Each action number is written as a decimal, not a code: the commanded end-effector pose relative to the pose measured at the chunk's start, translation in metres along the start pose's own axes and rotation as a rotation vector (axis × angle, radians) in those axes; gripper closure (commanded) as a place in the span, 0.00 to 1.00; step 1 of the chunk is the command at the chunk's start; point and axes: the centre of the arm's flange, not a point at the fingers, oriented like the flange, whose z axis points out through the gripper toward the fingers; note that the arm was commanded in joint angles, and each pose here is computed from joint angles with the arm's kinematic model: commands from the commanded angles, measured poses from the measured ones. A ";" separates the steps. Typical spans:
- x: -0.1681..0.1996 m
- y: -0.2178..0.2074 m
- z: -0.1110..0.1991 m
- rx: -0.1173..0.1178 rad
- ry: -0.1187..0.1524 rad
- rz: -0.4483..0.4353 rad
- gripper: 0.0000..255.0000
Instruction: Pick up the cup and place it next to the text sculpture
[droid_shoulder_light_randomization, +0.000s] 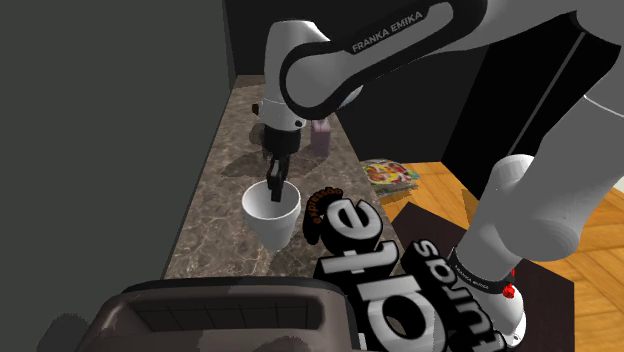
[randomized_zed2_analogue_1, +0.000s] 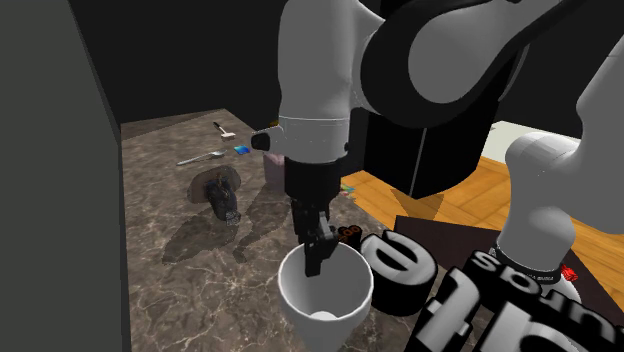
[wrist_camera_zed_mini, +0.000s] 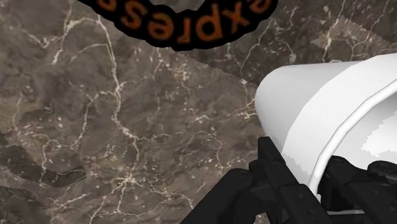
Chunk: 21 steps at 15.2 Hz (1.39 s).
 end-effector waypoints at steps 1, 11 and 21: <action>0.000 -0.002 -0.010 0.000 0.000 0.000 1.00; 0.005 -0.012 -0.062 0.000 0.000 0.000 1.00; 0.010 -0.021 -0.114 0.000 0.000 0.000 1.00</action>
